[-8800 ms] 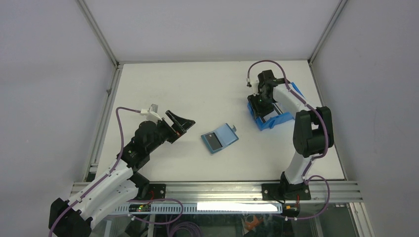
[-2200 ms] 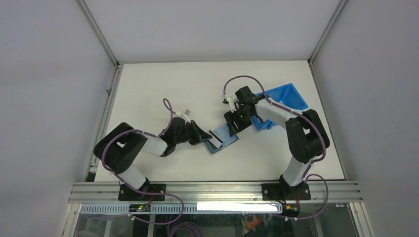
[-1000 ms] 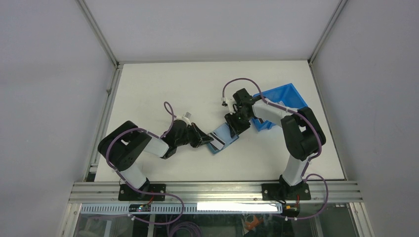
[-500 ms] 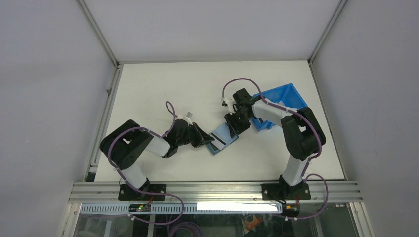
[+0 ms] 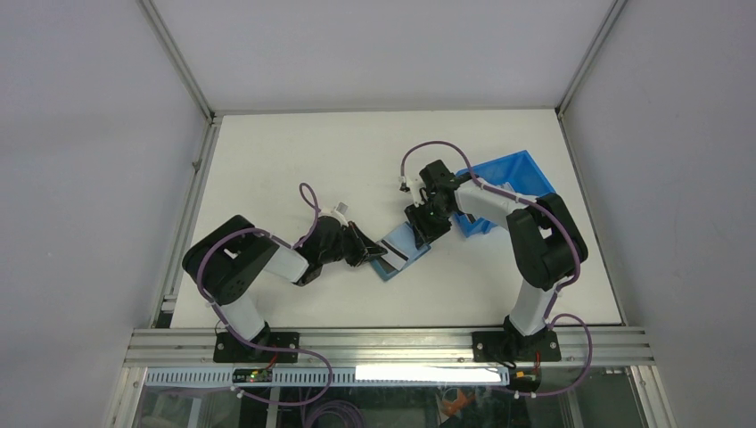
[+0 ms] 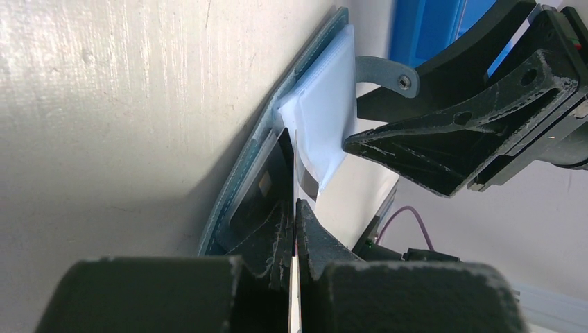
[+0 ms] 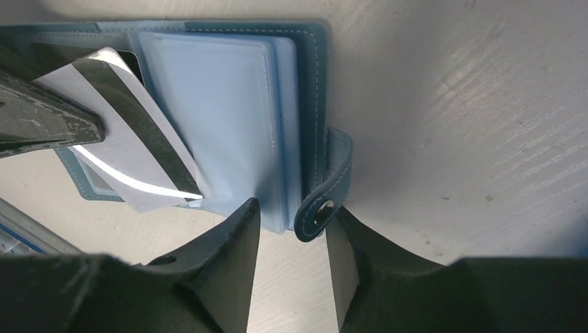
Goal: Put the credit cards into the card holder
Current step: Insert the credit card into the card holder.
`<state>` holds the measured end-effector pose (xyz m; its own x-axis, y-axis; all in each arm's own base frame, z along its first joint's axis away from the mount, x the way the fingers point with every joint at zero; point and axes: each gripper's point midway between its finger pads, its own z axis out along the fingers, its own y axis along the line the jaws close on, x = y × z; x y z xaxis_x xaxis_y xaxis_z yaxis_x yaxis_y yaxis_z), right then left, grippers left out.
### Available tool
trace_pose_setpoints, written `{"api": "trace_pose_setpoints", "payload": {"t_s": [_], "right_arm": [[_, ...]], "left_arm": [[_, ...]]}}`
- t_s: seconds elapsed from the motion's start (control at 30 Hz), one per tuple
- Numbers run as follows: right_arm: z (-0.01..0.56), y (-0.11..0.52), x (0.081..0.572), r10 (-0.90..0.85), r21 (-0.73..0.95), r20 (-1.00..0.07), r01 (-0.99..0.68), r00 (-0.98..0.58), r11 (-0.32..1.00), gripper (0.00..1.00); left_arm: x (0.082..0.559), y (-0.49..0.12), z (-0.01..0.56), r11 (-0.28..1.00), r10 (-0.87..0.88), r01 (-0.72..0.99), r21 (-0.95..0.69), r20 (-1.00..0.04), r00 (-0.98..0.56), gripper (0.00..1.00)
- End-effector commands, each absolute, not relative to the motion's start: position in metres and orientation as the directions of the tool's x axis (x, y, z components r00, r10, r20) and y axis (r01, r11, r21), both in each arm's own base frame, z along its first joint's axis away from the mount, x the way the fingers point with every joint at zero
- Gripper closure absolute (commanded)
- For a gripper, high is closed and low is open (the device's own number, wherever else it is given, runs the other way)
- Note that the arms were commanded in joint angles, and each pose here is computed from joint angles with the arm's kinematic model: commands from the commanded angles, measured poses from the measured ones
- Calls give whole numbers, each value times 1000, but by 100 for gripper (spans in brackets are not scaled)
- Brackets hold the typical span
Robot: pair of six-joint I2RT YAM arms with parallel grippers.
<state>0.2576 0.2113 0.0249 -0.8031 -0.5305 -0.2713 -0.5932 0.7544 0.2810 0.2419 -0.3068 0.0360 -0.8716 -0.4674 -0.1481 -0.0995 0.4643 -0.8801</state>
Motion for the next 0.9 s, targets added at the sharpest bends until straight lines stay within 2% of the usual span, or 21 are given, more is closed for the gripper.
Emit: {"api": "trace_pose_setpoints", "payload": {"t_s": [0.0,0.47,0.87], "right_arm": [[26,218,257,-529,284,-297,-603,-795,745,58],[26,218,257,-531,285,-295,-603,-794,745,58],[26,221,257,-532,293,-293,-604,-794,741,57]], "left_arm": [[255,-308,49,469,-480,-17,-883,-239,-844,100],[256,-311,48,470,-466,-8,-882,-241,-851,100],[250,-318,36,475,-427,-52,-878,-178,-886,100]]}}
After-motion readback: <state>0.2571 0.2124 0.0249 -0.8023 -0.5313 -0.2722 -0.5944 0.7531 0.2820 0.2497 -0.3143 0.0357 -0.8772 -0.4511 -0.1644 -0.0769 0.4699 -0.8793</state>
